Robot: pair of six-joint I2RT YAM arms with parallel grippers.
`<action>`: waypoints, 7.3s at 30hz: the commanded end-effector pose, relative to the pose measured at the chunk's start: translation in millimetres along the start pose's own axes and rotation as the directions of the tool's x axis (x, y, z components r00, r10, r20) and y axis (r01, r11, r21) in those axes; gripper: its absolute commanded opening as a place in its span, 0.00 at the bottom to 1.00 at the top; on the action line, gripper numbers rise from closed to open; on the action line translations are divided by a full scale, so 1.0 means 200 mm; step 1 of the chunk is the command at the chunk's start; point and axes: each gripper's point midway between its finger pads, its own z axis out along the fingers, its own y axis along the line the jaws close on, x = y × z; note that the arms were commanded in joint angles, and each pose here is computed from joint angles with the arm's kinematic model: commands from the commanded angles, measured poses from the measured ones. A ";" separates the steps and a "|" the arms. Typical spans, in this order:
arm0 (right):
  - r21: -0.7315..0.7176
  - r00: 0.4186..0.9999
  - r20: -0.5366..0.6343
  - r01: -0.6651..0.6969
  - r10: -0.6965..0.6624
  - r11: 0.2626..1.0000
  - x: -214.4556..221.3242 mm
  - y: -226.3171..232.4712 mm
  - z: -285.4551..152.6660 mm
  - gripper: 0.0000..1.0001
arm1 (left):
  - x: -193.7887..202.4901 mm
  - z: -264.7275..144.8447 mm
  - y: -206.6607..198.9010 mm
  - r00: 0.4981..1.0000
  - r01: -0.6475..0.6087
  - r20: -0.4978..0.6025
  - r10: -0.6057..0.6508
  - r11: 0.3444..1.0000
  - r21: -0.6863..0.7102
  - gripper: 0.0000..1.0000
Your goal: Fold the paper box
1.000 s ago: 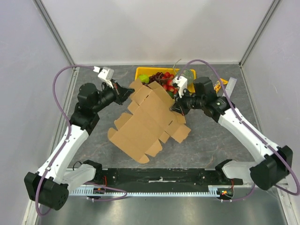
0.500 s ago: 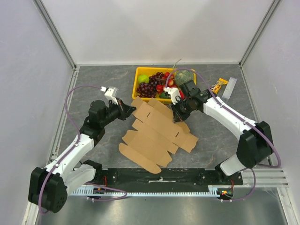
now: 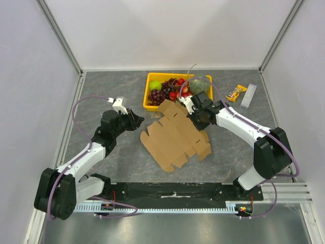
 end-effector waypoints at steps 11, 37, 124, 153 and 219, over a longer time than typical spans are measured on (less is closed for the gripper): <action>0.099 0.987 0.095 0.118 -0.128 0.988 -0.01 0.05 0.04 0.01 | -0.23 0.03 -0.22 0.995 -0.008 0.103 -0.011 0.983 0.181 0.41; -0.198 0.947 0.114 0.319 -0.301 0.927 0.03 0.45 0.14 0.18 | -0.03 0.07 -0.31 1.000 -0.014 0.007 0.012 0.945 0.328 0.36; -0.138 0.945 0.261 0.240 -0.199 0.961 -0.04 0.44 0.20 0.00 | 0.49 0.30 -0.07 0.958 0.051 -0.283 -0.051 0.999 -0.007 0.02; -0.146 0.955 0.236 0.219 -0.181 0.965 0.02 0.44 0.23 0.00 | 0.53 0.37 -0.23 0.951 0.010 -0.308 -0.009 1.000 0.001 0.02; -0.057 0.919 0.358 0.199 -0.166 0.978 -0.06 0.38 0.08 0.00 | 0.53 0.01 0.10 0.934 0.037 -0.346 -0.089 0.987 -0.154 0.02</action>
